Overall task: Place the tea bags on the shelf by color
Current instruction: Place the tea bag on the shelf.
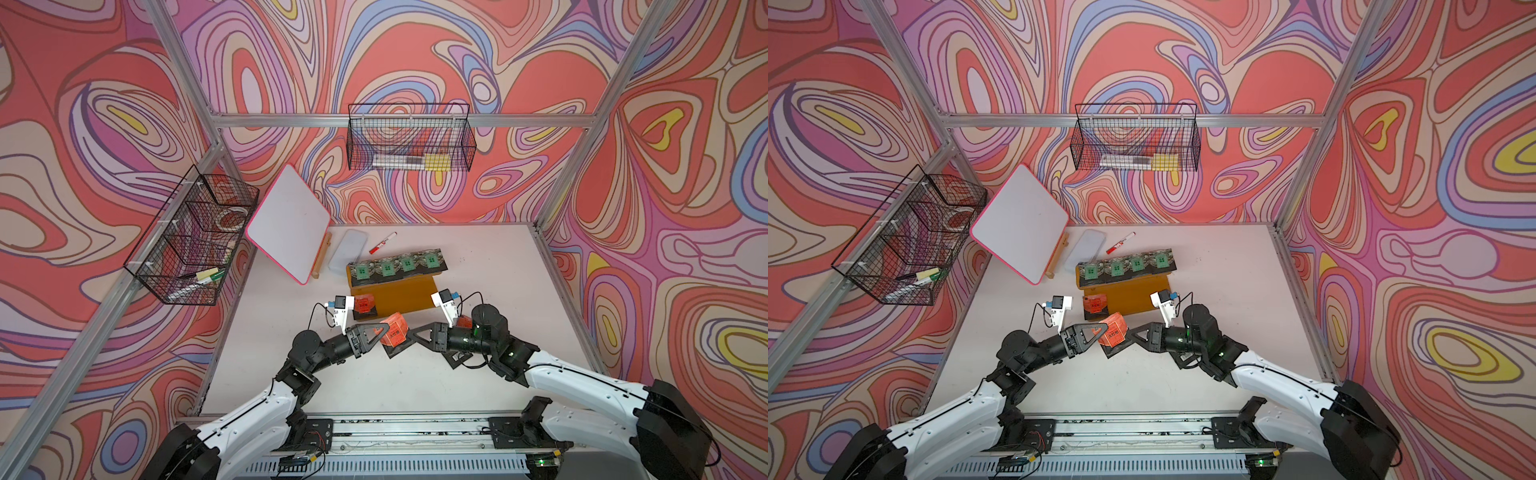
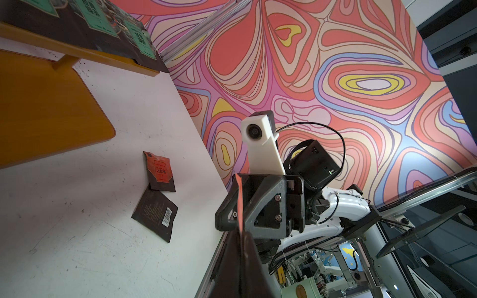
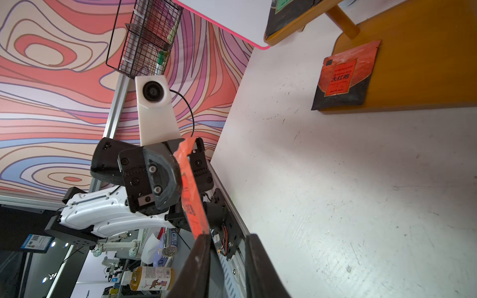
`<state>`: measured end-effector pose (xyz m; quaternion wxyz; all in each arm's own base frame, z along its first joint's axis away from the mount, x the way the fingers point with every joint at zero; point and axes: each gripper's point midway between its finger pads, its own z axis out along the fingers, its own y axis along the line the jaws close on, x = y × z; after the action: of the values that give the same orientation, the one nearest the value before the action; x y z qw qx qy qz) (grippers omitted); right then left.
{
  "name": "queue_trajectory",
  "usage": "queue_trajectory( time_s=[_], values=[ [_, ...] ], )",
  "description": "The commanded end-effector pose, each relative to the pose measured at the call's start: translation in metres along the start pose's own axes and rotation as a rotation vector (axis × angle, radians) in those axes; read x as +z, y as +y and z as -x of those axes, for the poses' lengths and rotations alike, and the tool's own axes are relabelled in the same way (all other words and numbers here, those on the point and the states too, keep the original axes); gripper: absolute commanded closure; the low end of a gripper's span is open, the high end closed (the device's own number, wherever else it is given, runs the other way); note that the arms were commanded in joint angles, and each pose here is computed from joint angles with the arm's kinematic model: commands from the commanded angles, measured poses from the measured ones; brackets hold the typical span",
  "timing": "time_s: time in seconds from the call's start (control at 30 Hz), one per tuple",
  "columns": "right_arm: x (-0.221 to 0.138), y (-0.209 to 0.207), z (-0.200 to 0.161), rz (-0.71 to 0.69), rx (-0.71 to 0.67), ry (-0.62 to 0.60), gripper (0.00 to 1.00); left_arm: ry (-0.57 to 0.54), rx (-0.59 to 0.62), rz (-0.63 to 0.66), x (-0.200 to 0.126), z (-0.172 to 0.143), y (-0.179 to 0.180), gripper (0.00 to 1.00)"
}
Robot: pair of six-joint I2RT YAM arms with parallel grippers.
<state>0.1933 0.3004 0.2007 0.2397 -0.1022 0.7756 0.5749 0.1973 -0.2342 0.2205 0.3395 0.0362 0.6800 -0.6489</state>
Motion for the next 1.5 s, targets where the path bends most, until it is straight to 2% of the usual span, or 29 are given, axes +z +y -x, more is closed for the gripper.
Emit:
queue_trajectory(
  time_s=[0.0, 0.17, 0.23, 0.33, 0.43, 0.47, 0.6, 0.73, 0.87, 0.97, 1.17, 1.37, 1.47],
  values=[
    [-0.002, 0.014, 0.004, 0.069, -0.010, -0.018, 0.79, -0.028, 0.034, -0.048, 0.002, 0.010, -0.017, 1.00],
    [0.000, 0.015, 0.003, 0.085, -0.001, -0.010, 0.95, -0.029, 0.032, -0.046, 0.002, 0.010, -0.016, 1.00],
    [0.000, 0.015, 0.003, 0.085, 0.002, -0.010, 0.99, -0.029, 0.029, -0.042, 0.002, 0.010, -0.015, 1.00],
    [0.001, 0.013, 0.003, 0.077, 0.010, -0.012, 1.00, -0.030, 0.025, -0.031, 0.002, 0.010, -0.013, 1.00],
    [0.001, 0.010, 0.005, 0.060, 0.014, -0.020, 1.00, -0.034, 0.016, -0.012, 0.002, 0.011, -0.009, 0.73],
    [0.001, 0.009, 0.006, 0.055, 0.012, -0.026, 1.00, -0.037, 0.014, -0.003, 0.002, 0.011, -0.008, 0.57],
    [-0.001, 0.004, 0.011, 0.008, 0.005, -0.050, 1.00, -0.048, -0.005, 0.080, -0.002, 0.010, 0.007, 0.35],
    [-0.002, -0.012, 0.016, -0.094, -0.001, -0.069, 1.00, -0.056, -0.021, 0.258, -0.014, 0.007, 0.036, 0.22],
    [0.000, -0.027, 0.021, -0.167, -0.009, -0.099, 1.00, -0.076, -0.007, 0.430, -0.035, 0.006, 0.058, 0.17],
    [0.003, -0.039, 0.027, -0.218, -0.017, -0.119, 1.00, -0.086, 0.018, 0.488, -0.046, 0.006, 0.062, 0.15],
    [0.015, -0.060, 0.038, -0.288, -0.022, -0.163, 1.00, -0.089, 0.042, 0.531, -0.056, 0.005, 0.063, 0.13],
    [0.024, -0.080, 0.048, -0.339, -0.019, -0.209, 1.00, -0.111, 0.057, 0.559, -0.064, 0.006, 0.066, 0.04],
    [0.030, -0.089, 0.053, -0.355, -0.023, -0.216, 1.00, -0.109, 0.056, 0.563, -0.065, 0.005, 0.067, 0.03]
  ],
)
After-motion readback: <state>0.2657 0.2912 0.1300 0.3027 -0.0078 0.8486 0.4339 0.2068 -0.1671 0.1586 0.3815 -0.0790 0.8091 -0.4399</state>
